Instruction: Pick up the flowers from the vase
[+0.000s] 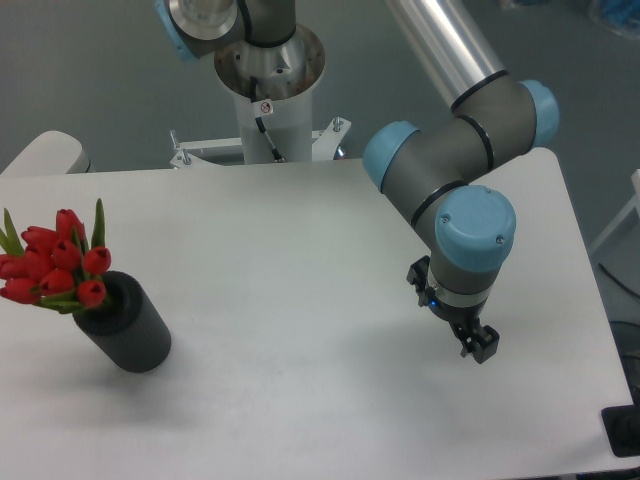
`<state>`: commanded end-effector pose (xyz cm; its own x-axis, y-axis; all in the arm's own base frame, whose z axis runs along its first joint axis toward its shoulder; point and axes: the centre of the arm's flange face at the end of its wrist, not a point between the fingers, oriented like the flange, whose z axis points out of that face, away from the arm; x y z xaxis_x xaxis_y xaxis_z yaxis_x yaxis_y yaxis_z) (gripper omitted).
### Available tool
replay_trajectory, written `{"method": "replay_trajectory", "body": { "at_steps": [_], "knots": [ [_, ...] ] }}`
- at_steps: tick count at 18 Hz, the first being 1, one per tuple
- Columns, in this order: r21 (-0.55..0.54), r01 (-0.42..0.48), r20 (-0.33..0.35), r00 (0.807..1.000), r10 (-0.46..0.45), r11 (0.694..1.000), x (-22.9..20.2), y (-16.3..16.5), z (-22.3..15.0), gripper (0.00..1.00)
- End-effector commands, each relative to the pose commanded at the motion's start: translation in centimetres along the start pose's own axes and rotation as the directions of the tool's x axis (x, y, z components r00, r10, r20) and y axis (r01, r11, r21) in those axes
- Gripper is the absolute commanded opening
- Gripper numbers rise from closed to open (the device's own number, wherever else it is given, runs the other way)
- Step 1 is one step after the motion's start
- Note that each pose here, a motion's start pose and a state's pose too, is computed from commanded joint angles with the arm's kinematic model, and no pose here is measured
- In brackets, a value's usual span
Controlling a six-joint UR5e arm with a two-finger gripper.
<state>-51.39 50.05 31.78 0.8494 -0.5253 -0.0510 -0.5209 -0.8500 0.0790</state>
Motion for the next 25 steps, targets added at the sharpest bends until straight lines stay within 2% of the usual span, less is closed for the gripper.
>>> {"method": "replay_trajectory", "body": {
  "at_steps": [5, 8, 15, 20, 25],
  "knots": [
    [0.012, 0.003, -0.001, 1.0, -0.003, 1.0, 0.0, 0.1, -0.5, 1.0],
    [0.055, 0.016, -0.017, 1.0, -0.016, 0.998, 0.5, -0.2, -0.4, 1.0],
    [0.255, 0.06, -0.045, 0.998, -0.051, 0.965, 2.3, -1.1, -1.3, 1.0],
    [0.423, 0.092, -0.092, 0.994, -0.058, 0.901, 6.3, -1.9, -2.1, 1.0],
    [0.616, 0.106, -0.143, 0.989, -0.022, 0.781, 10.5, -5.4, -2.7, 1.0]
  ]
}}
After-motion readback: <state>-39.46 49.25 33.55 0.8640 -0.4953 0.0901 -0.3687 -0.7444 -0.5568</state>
